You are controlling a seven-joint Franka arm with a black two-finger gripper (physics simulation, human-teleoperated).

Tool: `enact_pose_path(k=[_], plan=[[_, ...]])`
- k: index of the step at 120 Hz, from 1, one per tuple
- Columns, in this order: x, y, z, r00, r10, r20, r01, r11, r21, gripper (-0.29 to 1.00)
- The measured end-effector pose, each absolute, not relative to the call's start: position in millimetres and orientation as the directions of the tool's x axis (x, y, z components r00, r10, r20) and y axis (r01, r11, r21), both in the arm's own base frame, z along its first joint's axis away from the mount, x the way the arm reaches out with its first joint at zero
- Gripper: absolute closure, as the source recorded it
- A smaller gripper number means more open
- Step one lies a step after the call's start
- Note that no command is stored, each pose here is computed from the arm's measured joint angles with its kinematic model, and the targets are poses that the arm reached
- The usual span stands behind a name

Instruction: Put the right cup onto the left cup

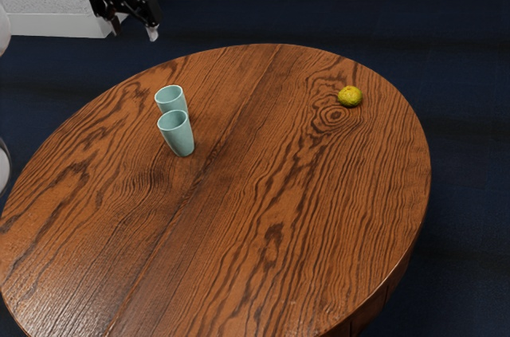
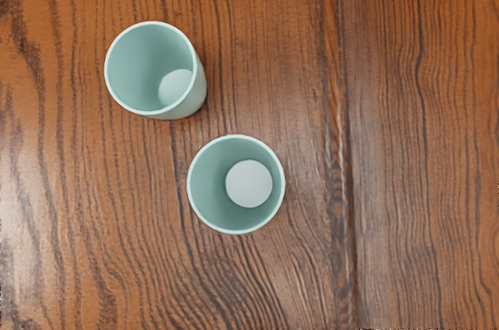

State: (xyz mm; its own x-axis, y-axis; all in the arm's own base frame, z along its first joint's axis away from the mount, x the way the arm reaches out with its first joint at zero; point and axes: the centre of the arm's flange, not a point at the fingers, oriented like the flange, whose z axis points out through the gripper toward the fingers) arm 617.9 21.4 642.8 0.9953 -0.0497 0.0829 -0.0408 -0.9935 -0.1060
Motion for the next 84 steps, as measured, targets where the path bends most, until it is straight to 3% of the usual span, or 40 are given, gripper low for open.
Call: enact_pose_path(k=[20, 54, 84], plan=[[623, 31, 626, 0.995, -0.079, 0.055, -0.073, -0.993, -0.097, 0.02], [657, 71, 509, 0.997, 0.065, -0.040, 0.063, -0.997, -0.044, 0.02], [685, 84, 440, 0.980, 0.199, -0.019, 0.197, -0.979, -0.052, 0.02]])
